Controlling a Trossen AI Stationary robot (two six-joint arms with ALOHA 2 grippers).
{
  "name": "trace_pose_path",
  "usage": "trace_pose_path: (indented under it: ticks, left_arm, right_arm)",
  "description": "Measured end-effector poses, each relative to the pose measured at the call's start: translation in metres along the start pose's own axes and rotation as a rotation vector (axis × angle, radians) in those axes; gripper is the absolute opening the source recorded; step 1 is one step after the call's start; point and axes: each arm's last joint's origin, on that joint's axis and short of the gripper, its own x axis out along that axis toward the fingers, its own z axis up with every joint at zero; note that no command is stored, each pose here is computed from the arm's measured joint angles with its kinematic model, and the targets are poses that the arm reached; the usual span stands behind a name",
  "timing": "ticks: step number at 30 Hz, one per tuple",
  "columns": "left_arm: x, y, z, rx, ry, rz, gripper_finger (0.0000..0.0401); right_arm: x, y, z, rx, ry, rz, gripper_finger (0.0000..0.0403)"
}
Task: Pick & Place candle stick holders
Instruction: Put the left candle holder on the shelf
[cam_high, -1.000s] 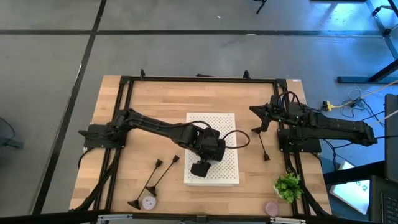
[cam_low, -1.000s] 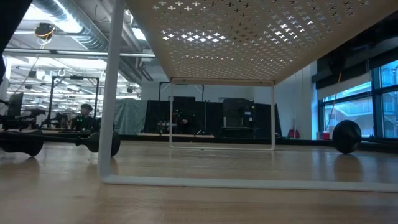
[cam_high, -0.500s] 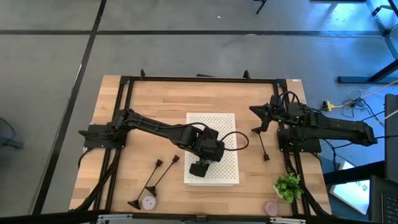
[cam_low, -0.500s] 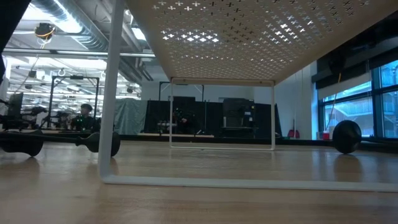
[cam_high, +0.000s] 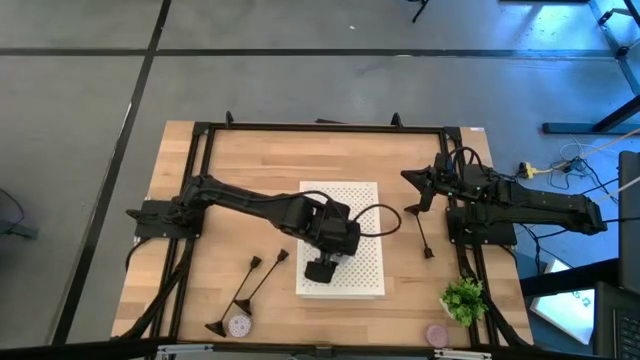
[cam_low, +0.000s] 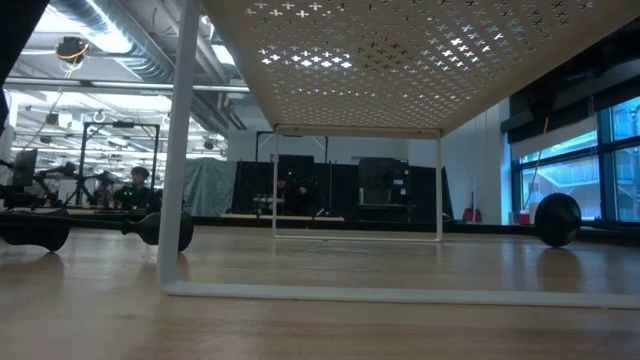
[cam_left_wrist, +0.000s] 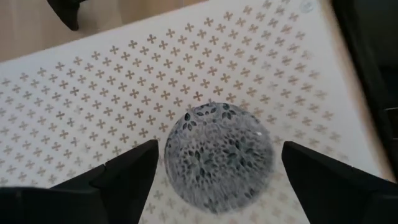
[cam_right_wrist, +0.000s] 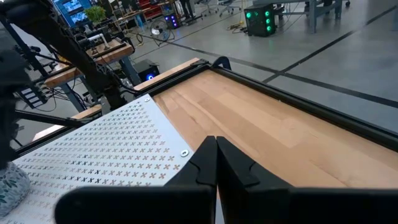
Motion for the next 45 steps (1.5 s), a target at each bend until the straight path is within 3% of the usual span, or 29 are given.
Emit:
trace_pose_path:
  ticks: [9, 14, 22, 28, 36, 41, 45]
  left_arm:
    - [-0.034, -0.007, -0.010, -0.087, 0.130, -0.020, 0.0353]
    - [-0.042, -0.015, -0.021, -0.203, 0.258, -0.039, 0.0353]
    - [-0.058, -0.065, -0.029, -0.267, 0.259, -0.095, 0.0351]
    - [-0.085, -0.107, -0.040, -0.217, 0.143, 0.058, 0.0351]
    - [-0.125, -0.164, -0.065, -0.143, -0.161, 0.348, 0.0351]
    - [-0.136, -0.191, -0.079, -0.178, -0.249, 0.355, 0.0351]
    - [-0.126, -0.211, -0.095, -0.204, -0.276, 0.397, 0.0351]
  right_arm:
    - [0.000, 0.000, -0.001, -0.002, 0.008, -0.003, 0.0001]
    - [0.000, 0.000, -0.001, -0.003, 0.010, -0.004, 0.0001]
    - [0.000, 0.000, -0.001, -0.002, 0.010, -0.004, 0.0001]
    - [0.000, 0.000, -0.001, -0.003, 0.011, -0.003, 0.0001]
    - [0.000, 0.000, -0.001, -0.002, 0.010, -0.003, 0.0001]
    - [0.000, 0.000, -0.001, -0.001, 0.007, -0.003, 0.0001]
    - [0.000, 0.000, -0.001, -0.001, 0.006, -0.005, 0.0001]
